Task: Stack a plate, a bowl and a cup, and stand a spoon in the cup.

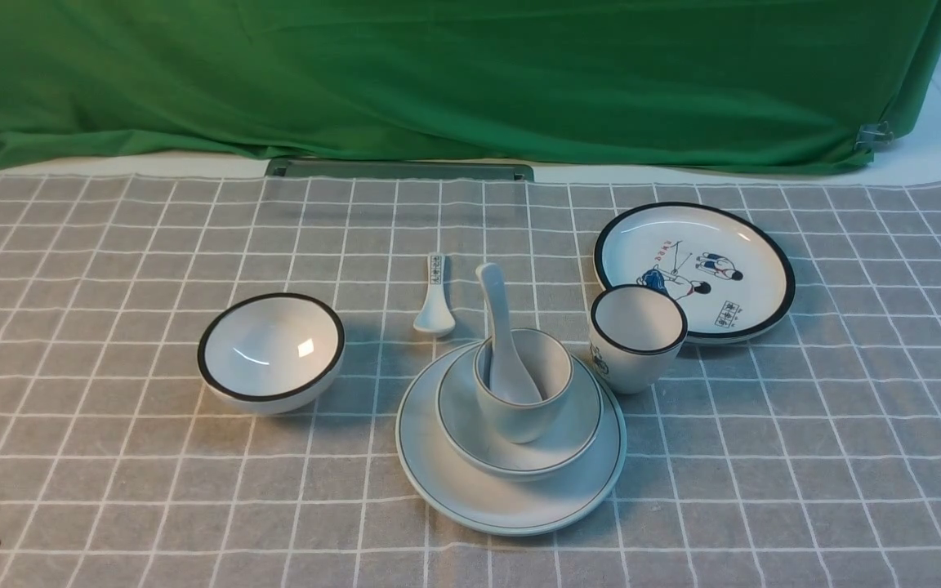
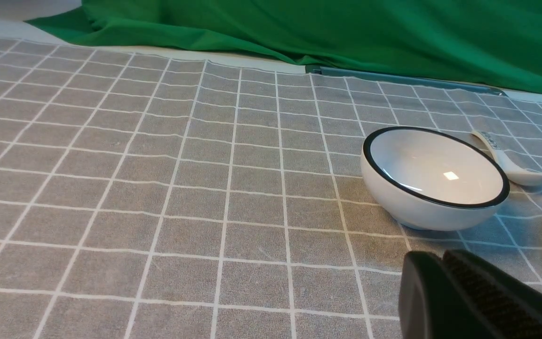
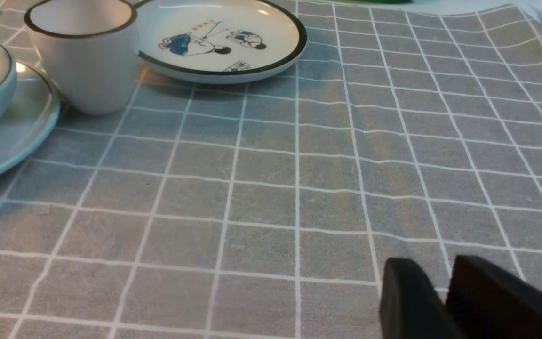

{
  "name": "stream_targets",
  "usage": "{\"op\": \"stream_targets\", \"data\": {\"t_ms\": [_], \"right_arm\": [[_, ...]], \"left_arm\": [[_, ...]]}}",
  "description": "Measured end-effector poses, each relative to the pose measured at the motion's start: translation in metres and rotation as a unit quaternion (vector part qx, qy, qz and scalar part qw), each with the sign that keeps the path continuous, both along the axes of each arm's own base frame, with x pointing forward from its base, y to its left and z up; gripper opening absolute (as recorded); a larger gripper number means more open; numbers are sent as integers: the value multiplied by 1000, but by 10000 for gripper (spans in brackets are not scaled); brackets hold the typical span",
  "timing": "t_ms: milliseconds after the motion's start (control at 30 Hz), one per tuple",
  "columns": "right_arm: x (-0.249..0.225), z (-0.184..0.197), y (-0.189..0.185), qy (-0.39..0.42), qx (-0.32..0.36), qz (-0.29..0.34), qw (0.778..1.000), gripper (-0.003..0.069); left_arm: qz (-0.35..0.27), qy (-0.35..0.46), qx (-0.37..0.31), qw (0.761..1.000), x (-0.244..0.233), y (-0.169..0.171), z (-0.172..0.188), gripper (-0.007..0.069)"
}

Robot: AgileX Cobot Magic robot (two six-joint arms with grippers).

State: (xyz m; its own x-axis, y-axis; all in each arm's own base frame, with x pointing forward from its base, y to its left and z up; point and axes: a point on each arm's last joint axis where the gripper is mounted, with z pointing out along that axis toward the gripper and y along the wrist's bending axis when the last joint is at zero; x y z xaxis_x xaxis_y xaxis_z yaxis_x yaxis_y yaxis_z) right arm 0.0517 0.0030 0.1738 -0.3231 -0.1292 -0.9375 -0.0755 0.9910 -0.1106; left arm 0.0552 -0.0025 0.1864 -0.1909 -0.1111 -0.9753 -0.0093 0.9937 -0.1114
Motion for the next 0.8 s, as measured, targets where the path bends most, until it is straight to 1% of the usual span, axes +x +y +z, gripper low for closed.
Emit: {"op": "stream_targets", "data": {"t_ms": [800], "right_arm": [[0,0,0,0,0,0,1000,215]], "left_arm": [[0,0,0,1000,0,0,0,13]]}}
